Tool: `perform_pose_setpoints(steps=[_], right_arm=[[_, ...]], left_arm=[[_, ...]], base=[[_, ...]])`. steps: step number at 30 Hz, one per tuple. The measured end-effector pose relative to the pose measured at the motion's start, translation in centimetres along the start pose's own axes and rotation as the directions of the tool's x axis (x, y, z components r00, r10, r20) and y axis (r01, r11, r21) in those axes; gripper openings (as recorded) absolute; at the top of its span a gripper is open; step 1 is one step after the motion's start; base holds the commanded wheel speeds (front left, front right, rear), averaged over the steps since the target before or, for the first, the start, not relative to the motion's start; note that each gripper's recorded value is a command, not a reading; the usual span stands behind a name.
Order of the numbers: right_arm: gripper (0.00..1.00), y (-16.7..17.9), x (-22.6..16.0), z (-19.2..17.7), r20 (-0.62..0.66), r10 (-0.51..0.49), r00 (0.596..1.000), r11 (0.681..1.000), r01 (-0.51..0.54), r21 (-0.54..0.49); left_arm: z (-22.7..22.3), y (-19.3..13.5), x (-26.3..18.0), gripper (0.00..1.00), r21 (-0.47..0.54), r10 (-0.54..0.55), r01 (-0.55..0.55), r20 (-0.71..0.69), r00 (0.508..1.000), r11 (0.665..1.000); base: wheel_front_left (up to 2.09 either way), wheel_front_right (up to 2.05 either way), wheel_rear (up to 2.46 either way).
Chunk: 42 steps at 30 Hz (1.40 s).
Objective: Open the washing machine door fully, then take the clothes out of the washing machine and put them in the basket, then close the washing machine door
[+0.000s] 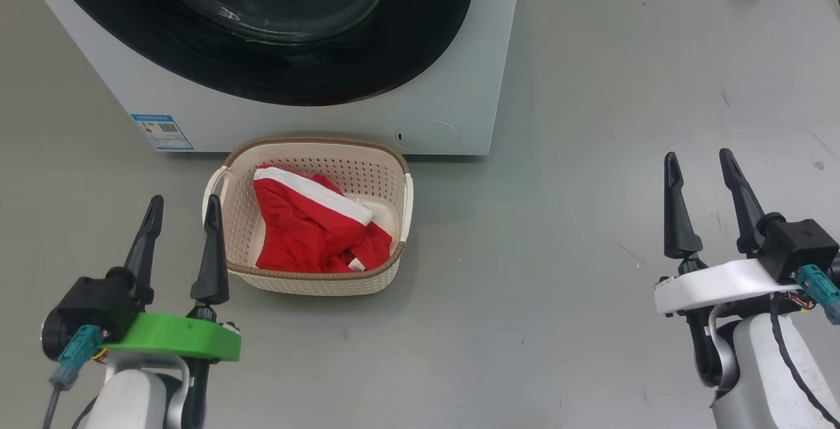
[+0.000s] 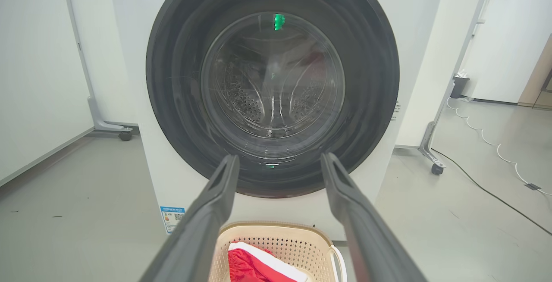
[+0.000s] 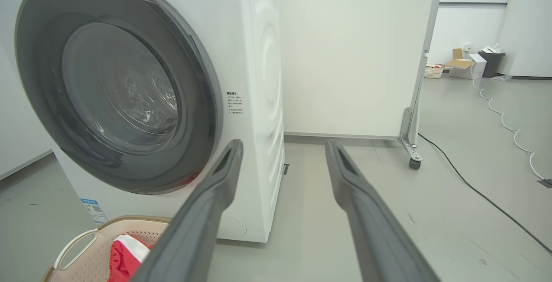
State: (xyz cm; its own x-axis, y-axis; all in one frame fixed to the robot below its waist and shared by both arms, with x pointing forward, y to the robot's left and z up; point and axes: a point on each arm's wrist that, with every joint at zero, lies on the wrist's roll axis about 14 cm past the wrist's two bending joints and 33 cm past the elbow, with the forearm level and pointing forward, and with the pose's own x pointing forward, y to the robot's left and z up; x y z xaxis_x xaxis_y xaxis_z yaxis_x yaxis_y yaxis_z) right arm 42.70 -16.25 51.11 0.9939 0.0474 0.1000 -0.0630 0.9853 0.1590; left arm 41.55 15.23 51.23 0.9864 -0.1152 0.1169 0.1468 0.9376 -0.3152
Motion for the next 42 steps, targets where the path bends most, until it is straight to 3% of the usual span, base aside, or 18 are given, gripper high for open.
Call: perform_pose_setpoints(steps=[29, 30, 37, 42], right_arm=[[1.00, 0.6, -0.5, 0.0, 0.000, 0.021, 1.000, 1.000, -0.021, 0.006], [0.00, 0.7, -0.5, 0.1, 0.001, 0.022, 1.000, 1.000, -0.022, 0.006], [0.00, 0.5, -2.3, -3.5, -0.113, 0.000, 0.994, 1.000, 0.003, 0.027], [0.00, 0.2, -2.7, -4.0, -0.134, -0.018, 0.991, 0.998, 0.026, 0.059]], left_arm=[[0.2, -0.6, -0.6, 1.00, -0.015, -0.026, 0.026, -0.003, 1.000, 1.000], [0.2, -0.5, -0.8, 0.00, -0.015, -0.024, 0.024, -0.005, 1.000, 1.000], [-3.1, -0.2, -2.4, 0.00, -0.047, 0.011, -0.016, -0.101, 0.995, 0.999], [-3.3, -0.3, -2.6, 0.00, -0.085, 0.019, -0.028, -0.103, 0.994, 0.996]], base=[[0.00, 0.00, 0.00], [0.00, 0.00, 0.00], [0.00, 0.00, 0.00], [0.00, 0.00, 0.00]])
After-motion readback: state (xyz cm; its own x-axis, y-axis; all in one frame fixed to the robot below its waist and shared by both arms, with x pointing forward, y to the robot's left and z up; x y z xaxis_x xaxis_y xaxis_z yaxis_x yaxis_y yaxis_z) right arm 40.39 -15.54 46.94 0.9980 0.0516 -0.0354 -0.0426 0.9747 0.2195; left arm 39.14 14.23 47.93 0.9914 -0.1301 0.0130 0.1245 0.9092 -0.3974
